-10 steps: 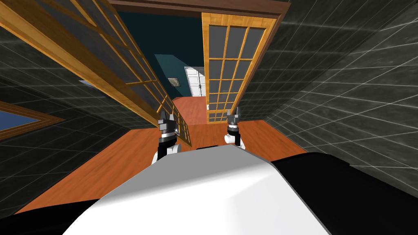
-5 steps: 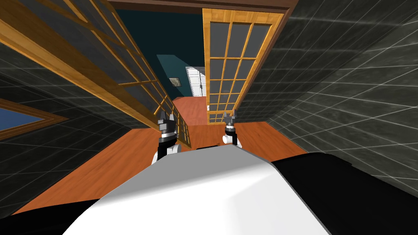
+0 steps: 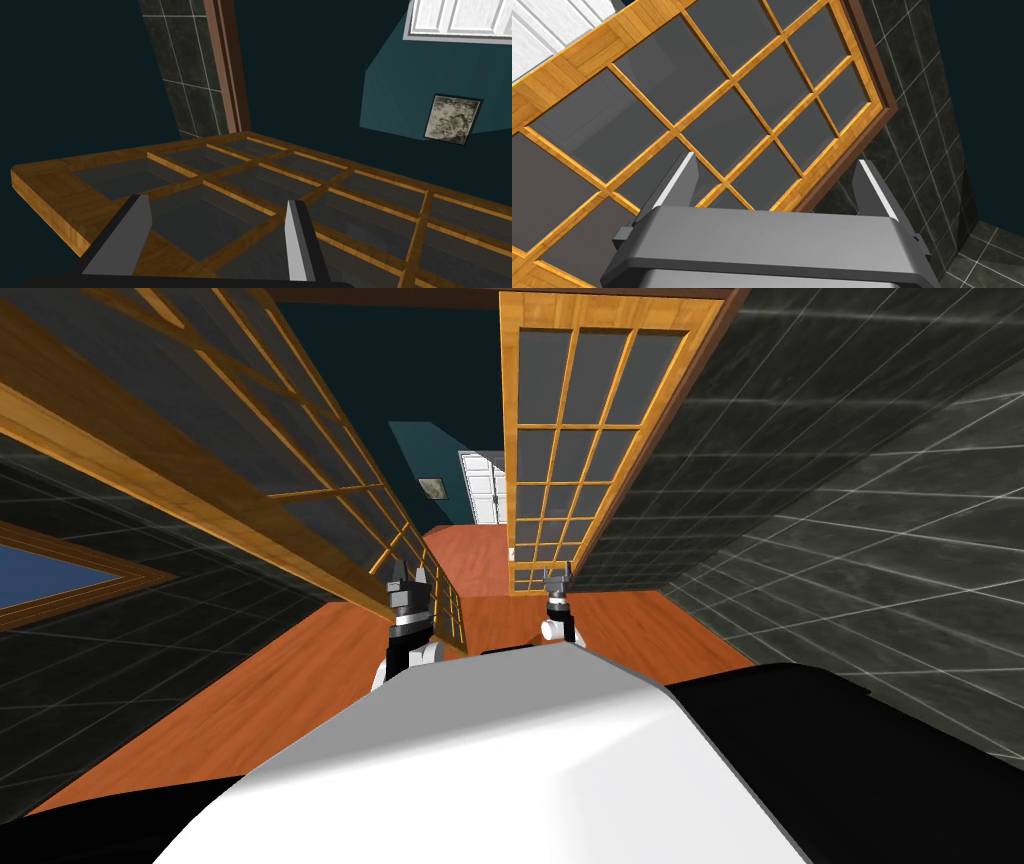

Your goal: Pull the door open

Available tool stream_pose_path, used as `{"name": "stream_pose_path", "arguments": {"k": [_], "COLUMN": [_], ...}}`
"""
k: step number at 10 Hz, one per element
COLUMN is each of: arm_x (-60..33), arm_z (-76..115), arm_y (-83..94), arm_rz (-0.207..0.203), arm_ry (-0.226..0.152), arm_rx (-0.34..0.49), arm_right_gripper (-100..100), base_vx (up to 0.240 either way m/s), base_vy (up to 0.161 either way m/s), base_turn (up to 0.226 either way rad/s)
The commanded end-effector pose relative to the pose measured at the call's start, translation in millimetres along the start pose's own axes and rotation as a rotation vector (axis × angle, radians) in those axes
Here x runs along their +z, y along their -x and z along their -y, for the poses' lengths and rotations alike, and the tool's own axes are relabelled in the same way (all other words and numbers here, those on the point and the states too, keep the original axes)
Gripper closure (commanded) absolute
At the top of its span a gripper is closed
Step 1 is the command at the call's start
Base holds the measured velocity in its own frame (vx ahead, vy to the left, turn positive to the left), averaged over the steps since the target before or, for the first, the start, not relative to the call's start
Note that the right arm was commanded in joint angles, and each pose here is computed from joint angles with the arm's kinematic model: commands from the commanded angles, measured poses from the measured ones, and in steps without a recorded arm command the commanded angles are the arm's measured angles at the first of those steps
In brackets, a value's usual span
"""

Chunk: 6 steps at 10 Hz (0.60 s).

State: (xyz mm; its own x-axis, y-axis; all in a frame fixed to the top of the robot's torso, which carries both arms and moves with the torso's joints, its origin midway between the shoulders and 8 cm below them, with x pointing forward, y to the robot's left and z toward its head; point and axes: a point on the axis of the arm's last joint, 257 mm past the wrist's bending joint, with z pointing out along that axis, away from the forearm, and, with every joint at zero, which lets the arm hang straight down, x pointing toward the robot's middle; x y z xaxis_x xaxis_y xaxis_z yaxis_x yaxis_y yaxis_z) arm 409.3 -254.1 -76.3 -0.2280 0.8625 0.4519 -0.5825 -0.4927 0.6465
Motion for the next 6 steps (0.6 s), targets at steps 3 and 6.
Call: {"name": "stream_pose_path", "arguments": {"k": [3, 6], "arm_x": [-9.2, -15.4], "arm_z": [29.3, 45.9], "arm_y": [11.7, 17.8], "arm_rz": [0.036, 0.059], "arm_ry": [-0.046, -0.071], "arm_rx": [0.116, 0.178], "arm_right_gripper": [-100, -100], "base_vx": [0.093, 0.074], "base_vy": [-0.027, -0.009], "base_turn": [0.051, 0.036]}}
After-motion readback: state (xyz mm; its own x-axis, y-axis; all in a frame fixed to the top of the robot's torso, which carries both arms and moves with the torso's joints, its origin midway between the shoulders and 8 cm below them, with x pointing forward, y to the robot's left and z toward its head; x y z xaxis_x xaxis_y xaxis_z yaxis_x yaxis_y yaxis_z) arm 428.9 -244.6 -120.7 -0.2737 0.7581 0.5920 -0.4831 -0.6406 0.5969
